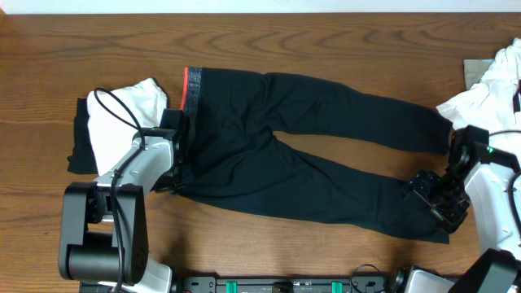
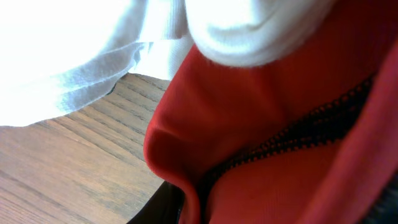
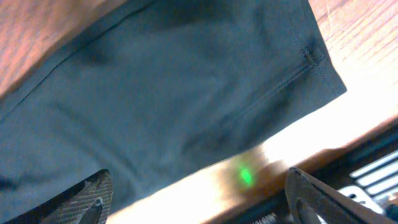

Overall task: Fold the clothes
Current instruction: 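Pull the right leg hem down-right with the right gripper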

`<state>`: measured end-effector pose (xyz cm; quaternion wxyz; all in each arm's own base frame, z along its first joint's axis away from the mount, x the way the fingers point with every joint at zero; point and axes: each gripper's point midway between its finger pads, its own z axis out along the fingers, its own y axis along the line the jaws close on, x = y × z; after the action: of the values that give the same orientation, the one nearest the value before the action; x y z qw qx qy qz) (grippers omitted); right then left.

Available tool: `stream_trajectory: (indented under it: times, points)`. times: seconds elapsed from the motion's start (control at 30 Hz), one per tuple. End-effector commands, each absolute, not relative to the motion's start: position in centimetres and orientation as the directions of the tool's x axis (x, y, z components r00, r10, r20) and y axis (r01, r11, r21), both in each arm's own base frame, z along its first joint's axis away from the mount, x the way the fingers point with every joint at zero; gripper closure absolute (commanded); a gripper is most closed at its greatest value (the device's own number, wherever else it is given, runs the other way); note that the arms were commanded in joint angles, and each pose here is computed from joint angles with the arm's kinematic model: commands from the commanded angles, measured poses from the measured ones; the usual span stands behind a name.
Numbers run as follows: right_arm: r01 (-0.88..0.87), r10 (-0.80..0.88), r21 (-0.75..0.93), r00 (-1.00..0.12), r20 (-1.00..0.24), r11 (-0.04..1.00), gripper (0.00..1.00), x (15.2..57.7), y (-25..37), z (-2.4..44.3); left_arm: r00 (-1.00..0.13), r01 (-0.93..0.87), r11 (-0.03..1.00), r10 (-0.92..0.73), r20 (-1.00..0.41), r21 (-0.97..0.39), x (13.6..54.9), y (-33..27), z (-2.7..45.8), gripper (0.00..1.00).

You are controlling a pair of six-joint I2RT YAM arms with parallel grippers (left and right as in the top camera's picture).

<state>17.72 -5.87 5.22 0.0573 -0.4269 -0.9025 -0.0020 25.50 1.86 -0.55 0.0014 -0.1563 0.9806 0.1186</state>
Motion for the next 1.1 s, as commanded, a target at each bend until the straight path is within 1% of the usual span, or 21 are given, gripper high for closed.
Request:
stream_trajectory:
  times: [0.0, 0.1, 0.27, 0.37, 0.43, 0.53, 0.67, 0.7, 0.77, 0.87, 0.9, 0.97, 1.0, 1.03, 1.07]
  points:
    - [0.85, 0.852, -0.073, -0.515, 0.09, 0.522, 0.11, 16.8, -6.6, 3.8, -0.947, -0.308, 0.919, -0.321, 0.012, 0.246, 24.1, 2.0, -2.0, 0.78]
    - [0.872, 0.873, -0.052, -0.482, 0.071, 0.486, 0.12, 16.7, -7.2, 2.5, -0.947, -0.308, 0.919, -0.321, 0.012, 0.246, 24.1, 2.0, -2.0, 0.78]
    - [0.898, 0.899, -0.048, -0.433, 0.069, 0.437, 0.18, 15.6, -7.7, 0.7, -0.947, -0.309, 0.919, -0.321, 0.012, 0.245, 24.1, 2.0, -2.0, 0.77]
    - [0.904, 0.904, -0.057, -0.419, 0.08, 0.424, 0.25, 14.8, -7.6, -0.1, -0.947, -0.309, 0.919, -0.321, 0.012, 0.246, 24.1, 2.0, -2.0, 0.77]
    - [0.906, 0.907, -0.065, -0.412, 0.089, 0.418, 0.34, 14.2, -7.4, -0.6, -0.947, -0.308, 0.919, -0.321, 0.012, 0.246, 24.1, 2.0, -2.0, 0.77]
    - [0.905, 0.906, -0.081, -0.41, 0.1, 0.418, 0.31, 13.5, -7.2, -0.9, -0.947, -0.308, 0.919, -0.321, 0.012, 0.246, 24.1, 2.0, -2.0, 0.77]
    - [0.901, 0.907, -0.108, -0.412, 0.084, 0.42, 0.3, 13.2, -7.6, -0.9, -0.947, -0.308, 0.919, -0.321, 0.012, 0.246, 24.1, 2.0, -2.0, 0.76]
    - [0.9, 0.907, -0.119, -0.413, 0.077, 0.42, 0.31, 13.0, -7.8, -0.9, -0.947, -0.309, 0.919, -0.321, 0.012, 0.246, 24.1, 2.0, -2.0, 0.76]
    - [0.897, 0.908, -0.136, -0.415, 0.063, 0.42, 0.37, 12.9, -8.1, -0.9, -0.947, -0.309, 0.919, -0.321, 0.012, 0.246, 24.1, 2.0, -2.0, 0.76]
    - [0.898, 0.911, -0.148, -0.408, 0.069, 0.413, 0.38, 12.4, -8.0, -1.1, -0.947, -0.309, 0.919, -0.321, 0.012, 0.245, 24.1, 2.0, -2.0, 0.76]
    - [0.901, 0.914, -0.157, -0.399, 0.069, 0.405, 0.4, 12.1, -7.9, -1.2, -0.947, -0.309, 0.919, -0.321, 0.012, 0.245, 24.1, 2.0, -2.0, 0.77]
    - [0.901, 0.917, -0.17, -0.394, 0.059, 0.399, 0.49, 11.7, -8.0, -1.6, -0.947, -0.309, 0.919, -0.321, 0.012, 0.245, 24.1, 2.0, -2.0, 0.76]
    - [0.903, 0.918, -0.168, -0.392, 0.053, 0.396, 0.58, 11.7, -8.1, -1.8, -0.947, -0.309, 0.919, -0.321, 0.012, 0.245, 24.1, 2.0, -2.0, 0.76]
    - [0.904, 0.918, -0.162, -0.393, 0.052, 0.396, 0.73, 11.8, -8.1, -1.8, -0.947, -0.309, 0.919, -0.321, 0.011, 0.245, 24.1, 2.0, -2.0, 0.77]
    - [0.905, 0.918, -0.153, -0.393, 0.052, 0.396, 0.82, 12.0, -8.0, -1.9, -0.947, -0.309, 0.919, -0.321, 0.011, 0.244, 24.2, 2.0, -1.9, 0.76]
